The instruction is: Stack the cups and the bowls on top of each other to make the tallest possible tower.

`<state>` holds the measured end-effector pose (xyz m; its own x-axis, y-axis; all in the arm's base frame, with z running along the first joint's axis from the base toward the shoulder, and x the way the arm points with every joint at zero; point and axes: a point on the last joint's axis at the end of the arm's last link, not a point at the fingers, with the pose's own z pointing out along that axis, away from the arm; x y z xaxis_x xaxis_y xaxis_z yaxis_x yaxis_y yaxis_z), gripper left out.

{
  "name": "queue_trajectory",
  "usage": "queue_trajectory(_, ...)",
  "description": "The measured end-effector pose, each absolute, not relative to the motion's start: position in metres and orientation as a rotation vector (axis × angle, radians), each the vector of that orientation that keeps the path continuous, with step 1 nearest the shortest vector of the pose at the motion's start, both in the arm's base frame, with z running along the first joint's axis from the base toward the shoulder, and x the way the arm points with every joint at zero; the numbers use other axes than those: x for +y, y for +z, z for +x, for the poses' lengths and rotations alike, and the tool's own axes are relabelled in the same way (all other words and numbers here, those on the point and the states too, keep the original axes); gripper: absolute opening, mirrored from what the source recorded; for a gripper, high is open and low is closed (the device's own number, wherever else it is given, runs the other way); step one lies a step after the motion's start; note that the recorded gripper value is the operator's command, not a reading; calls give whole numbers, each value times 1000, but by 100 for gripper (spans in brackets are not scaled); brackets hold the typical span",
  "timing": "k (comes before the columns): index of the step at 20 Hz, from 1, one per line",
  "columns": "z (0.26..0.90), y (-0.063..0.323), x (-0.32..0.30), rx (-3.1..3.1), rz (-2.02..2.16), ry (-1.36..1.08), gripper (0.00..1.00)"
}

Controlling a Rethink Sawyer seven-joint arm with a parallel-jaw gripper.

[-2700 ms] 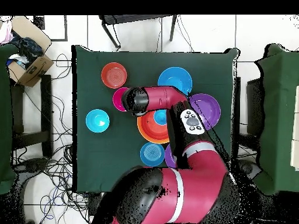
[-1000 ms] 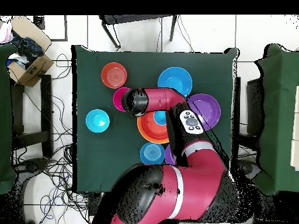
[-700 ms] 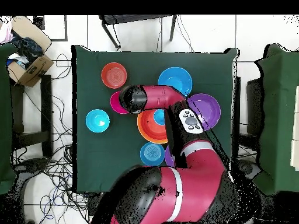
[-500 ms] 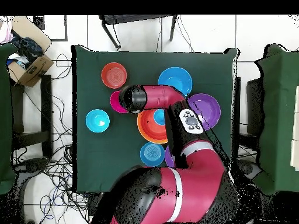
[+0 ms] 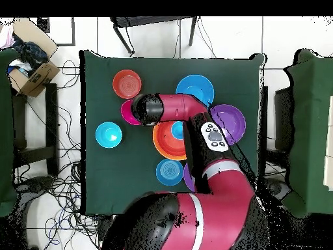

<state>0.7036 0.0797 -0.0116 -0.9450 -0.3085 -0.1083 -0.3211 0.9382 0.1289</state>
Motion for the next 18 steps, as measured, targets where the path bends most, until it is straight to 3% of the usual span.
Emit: queue_trajectory(18, 714, 81, 73, 3131, -422, 305, 0)
